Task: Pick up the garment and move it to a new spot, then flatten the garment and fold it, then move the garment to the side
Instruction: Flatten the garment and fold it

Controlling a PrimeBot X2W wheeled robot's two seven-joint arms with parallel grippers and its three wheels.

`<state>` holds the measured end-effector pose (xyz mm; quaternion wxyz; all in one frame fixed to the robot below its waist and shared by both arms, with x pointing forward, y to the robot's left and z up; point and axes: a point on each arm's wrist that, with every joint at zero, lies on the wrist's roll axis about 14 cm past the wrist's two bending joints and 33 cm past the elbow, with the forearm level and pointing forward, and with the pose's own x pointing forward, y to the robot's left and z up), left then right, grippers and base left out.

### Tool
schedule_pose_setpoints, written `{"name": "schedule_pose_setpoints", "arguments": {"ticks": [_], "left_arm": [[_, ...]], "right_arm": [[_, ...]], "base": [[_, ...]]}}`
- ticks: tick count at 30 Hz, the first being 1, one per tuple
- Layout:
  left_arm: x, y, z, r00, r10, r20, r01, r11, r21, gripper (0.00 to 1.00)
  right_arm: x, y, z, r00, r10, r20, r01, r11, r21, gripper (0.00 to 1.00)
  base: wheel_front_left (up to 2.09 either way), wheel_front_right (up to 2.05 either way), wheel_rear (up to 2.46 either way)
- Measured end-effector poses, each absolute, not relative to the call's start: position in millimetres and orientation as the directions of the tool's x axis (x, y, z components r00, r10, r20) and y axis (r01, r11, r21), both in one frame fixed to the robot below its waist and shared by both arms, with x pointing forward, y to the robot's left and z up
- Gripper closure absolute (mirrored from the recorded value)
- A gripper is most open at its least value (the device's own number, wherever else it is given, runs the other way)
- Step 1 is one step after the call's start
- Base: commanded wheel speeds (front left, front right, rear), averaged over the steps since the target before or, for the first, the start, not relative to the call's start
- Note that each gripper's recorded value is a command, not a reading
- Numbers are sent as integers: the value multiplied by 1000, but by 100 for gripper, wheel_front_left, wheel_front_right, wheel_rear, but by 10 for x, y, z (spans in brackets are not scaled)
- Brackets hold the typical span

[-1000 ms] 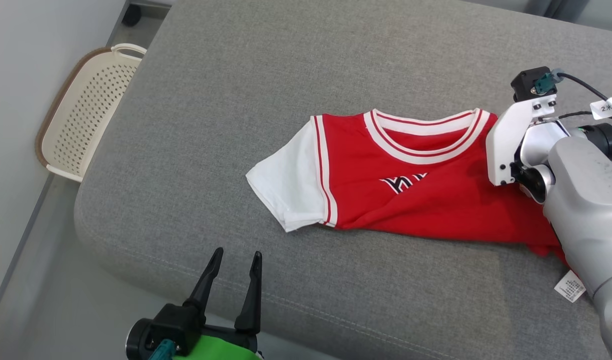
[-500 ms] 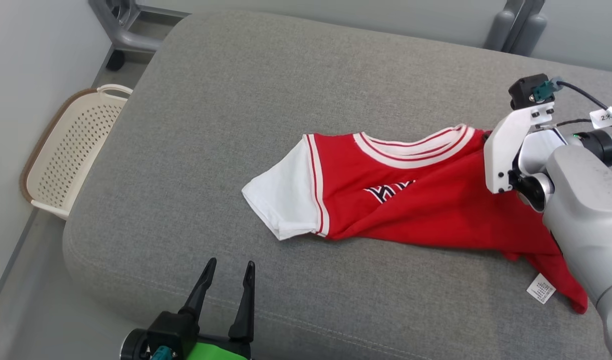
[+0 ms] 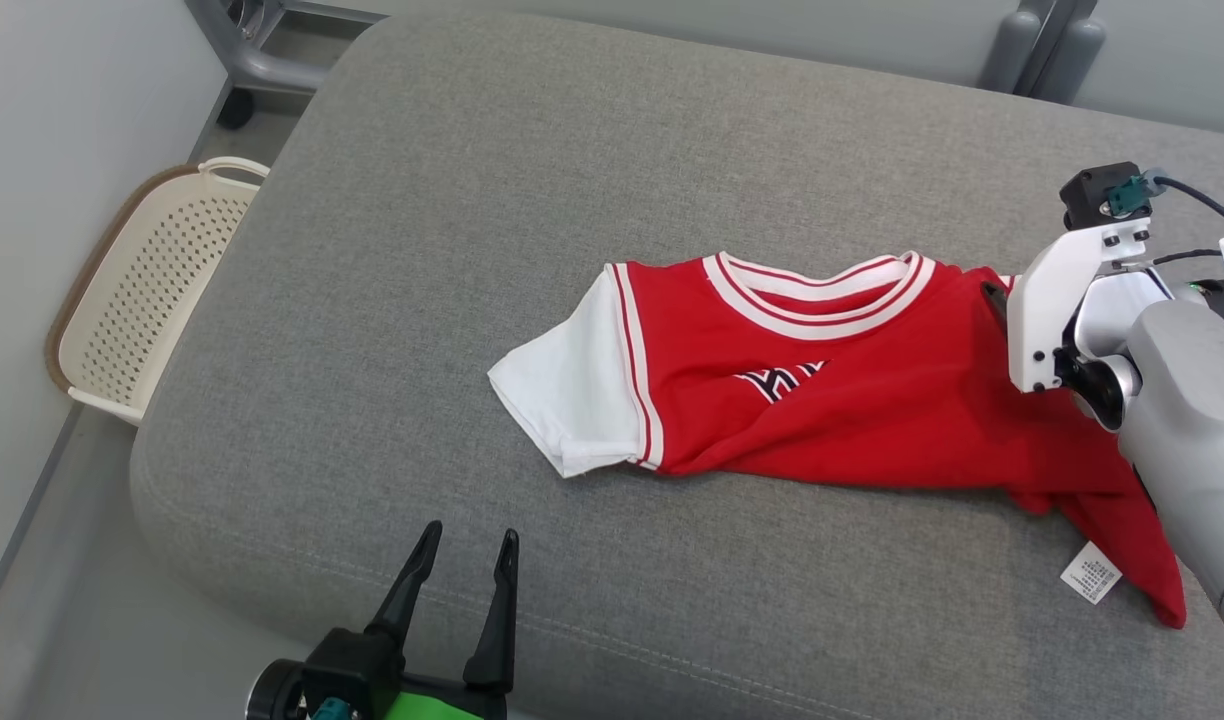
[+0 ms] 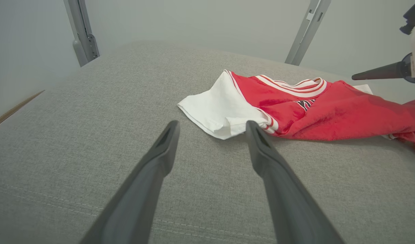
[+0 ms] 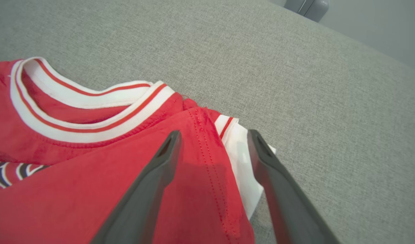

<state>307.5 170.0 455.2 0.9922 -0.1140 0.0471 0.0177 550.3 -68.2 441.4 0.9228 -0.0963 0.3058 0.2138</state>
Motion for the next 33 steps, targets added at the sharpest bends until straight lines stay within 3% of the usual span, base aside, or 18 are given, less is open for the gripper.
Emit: {"name": "schedule_pose_setpoints", "arguments": {"ticks": [9,10,12,13,19,21,33], "left_arm": [[3066,1722,4469,991,37,-133,-65,975,-213,0],[3070,1728,4463,990,38,-135,-67,975,-212,0],[3084,1737,4450,989,41,-140,-70,975,-209,0],[3089,1738,4443,989,41,-143,-70,976,-208,0],[3115,1736,4400,987,40,-158,-73,975,-209,0],[3134,1729,4405,987,37,-156,-70,975,-211,0],[3177,1693,4484,992,22,-123,-48,976,-214,0]], "right_arm": [[5612,-587,4199,693,336,-638,-453,891,-22,0],[5618,-573,4172,689,338,-642,-454,891,-19,4],[5626,-554,4111,681,339,-649,-457,889,-15,29],[5627,-544,4081,676,340,-654,-459,889,-13,50],[5633,-466,4002,663,353,-660,-475,880,-7,96],[5633,-467,4012,667,355,-656,-480,877,-13,100],[5672,-383,4472,740,416,-529,-506,862,-31,100]], "base": [[0,0,0],[0,0,0],[0,0,0],[0,0,0],[0,0,0],[0,0,0],[0,0,0]]}}
